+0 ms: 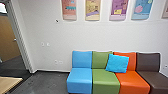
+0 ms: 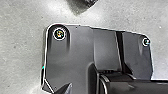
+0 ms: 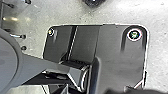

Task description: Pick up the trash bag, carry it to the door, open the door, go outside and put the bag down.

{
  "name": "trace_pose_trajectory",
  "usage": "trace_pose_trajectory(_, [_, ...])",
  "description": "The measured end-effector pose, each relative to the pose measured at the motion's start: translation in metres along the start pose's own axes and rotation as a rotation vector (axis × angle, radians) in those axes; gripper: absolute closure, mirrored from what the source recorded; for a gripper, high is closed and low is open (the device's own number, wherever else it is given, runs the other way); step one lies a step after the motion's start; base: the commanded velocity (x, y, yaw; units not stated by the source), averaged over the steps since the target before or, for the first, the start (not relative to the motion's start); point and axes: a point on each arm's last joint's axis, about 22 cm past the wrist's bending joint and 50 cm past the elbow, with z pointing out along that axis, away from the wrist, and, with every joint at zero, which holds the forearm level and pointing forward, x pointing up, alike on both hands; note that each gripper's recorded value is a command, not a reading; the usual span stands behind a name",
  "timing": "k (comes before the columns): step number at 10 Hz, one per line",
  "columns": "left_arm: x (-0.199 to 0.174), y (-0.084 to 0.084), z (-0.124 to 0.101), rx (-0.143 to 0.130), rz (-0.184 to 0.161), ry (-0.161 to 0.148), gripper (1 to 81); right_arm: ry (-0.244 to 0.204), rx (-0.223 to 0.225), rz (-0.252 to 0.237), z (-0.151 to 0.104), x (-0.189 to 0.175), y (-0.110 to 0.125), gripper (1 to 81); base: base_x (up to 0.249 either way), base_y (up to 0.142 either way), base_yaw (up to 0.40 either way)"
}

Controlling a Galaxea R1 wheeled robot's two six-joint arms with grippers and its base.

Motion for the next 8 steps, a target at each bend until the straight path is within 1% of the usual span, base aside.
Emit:
trace_pose_trajectory(1, [0.010, 0.001, 0.002, -0.003, 0.004, 0.011, 1.0, 0.009, 0.004, 0.001, -0.004, 0.008, 0.003, 1.0, 0.000, 0.000, 0.000])
trace_pose_trajectory(2, [0.014, 0.004, 0.005, -0.012, 0.005, 0.011, 1.0, 0.015, 0.005, 0.007, -0.010, 0.015, 0.009, 1.0, 0.000, 0.000, 0.000])
trace_pose_trajectory(3, [0.012, 0.007, 0.010, -0.020, 0.001, -0.003, 1.0, 0.009, 0.011, 0.017, -0.015, 0.017, 0.013, 1.0, 0.000, 0.000, 0.000])
trace_pose_trajectory(4, [0.011, 0.005, 0.014, -0.020, -0.011, -0.020, 1.0, -0.002, 0.023, 0.033, -0.018, 0.019, 0.014, 1.0, 0.000, 0.000, 0.000])
trace_pose_trajectory(5, [0.013, 0.000, 0.018, -0.016, -0.021, -0.034, 1.0, -0.013, 0.034, 0.054, -0.017, 0.023, 0.015, 1.0, 0.000, 0.000, 0.000])
trace_pose_trajectory(6, [0.016, -0.005, 0.022, -0.011, -0.029, -0.046, 1.0, -0.020, 0.038, 0.064, -0.012, 0.029, 0.017, 1.0, 0.000, 0.000, 0.000])
trace_pose_trajectory(8, [0.018, -0.006, 0.033, -0.017, -0.043, -0.076, 1.0, -0.048, 0.044, 0.095, -0.006, 0.031, 0.024, 1.0, 0.000, 0.000, 0.000])
